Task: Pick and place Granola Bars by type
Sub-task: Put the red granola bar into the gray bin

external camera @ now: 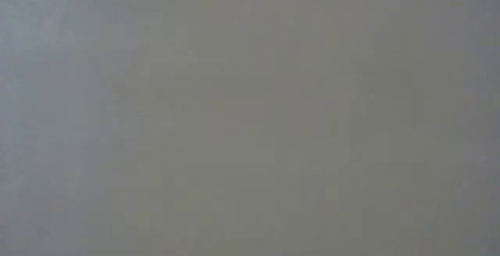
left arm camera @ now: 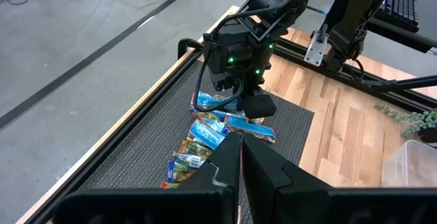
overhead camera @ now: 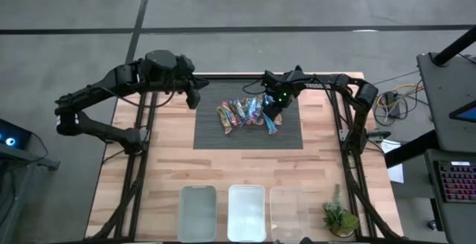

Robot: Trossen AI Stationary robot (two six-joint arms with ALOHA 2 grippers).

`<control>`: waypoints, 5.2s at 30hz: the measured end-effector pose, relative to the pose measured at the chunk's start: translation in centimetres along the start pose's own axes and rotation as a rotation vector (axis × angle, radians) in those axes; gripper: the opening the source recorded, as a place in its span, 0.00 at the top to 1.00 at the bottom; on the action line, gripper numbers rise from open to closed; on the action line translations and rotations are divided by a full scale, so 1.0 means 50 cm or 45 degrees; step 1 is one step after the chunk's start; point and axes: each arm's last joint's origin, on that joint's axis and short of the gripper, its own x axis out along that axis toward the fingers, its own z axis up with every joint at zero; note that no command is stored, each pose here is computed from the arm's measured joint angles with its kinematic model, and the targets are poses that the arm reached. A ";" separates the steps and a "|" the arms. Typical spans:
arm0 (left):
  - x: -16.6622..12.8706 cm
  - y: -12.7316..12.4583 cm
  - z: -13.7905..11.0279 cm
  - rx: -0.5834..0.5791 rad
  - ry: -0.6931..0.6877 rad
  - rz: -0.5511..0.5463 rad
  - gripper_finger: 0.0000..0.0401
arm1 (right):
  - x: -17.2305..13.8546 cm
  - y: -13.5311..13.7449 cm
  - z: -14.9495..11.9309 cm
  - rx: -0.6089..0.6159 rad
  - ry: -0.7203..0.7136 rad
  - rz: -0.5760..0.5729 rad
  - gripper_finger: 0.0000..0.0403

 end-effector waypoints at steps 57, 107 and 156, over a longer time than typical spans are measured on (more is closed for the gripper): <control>0.001 0.000 -0.001 0.018 0.003 0.001 1.00 | -0.350 0.132 -0.150 -0.199 -0.233 0.256 0.84; -0.121 0.011 -0.007 0.147 -0.186 -0.047 1.00 | -0.368 0.527 -0.201 -0.617 -0.475 1.017 0.84; -0.117 0.011 -0.008 0.092 -0.173 -0.046 1.00 | -0.076 0.788 -0.193 -0.785 -0.049 0.957 0.84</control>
